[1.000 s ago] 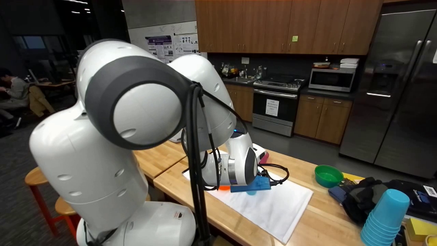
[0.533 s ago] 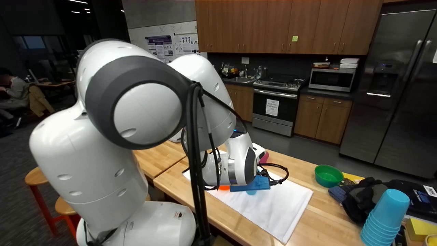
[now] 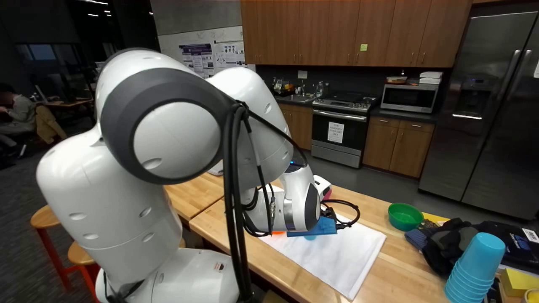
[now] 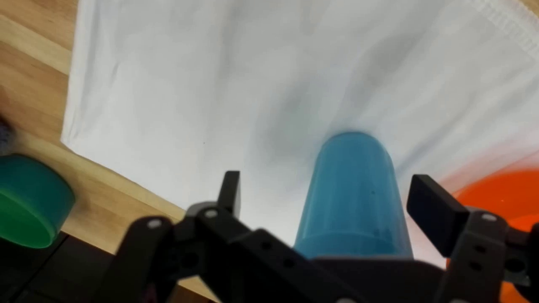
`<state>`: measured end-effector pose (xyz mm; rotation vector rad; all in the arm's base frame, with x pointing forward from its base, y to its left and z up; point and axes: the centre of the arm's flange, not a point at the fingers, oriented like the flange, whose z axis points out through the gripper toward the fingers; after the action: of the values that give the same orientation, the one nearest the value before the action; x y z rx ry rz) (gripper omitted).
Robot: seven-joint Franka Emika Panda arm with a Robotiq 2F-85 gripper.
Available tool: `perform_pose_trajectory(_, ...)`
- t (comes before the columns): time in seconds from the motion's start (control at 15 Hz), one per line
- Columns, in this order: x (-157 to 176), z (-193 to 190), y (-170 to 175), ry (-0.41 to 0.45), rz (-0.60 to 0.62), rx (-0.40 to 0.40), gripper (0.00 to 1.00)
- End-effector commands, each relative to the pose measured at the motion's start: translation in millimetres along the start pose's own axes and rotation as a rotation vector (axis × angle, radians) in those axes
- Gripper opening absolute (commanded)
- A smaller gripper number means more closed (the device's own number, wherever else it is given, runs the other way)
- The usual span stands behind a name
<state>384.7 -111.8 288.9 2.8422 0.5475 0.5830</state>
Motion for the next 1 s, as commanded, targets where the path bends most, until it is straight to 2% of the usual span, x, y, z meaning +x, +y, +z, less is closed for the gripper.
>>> perform_pose_trajectory(0.0,-3.2,1.2,-5.5,0.017,-0.005,-0.004,1.00)
perform_pose_trajectory(0.33,2.4,-1.2,-12.9,0.039,-0.055,0.010,1.00)
perform_pose_trajectory(0.6,10.6,-0.6,-24.3,0.076,-0.169,0.076,1.00)
perform_pose_trajectory(0.93,19.0,0.1,-37.0,0.105,-0.286,0.110,1.00)
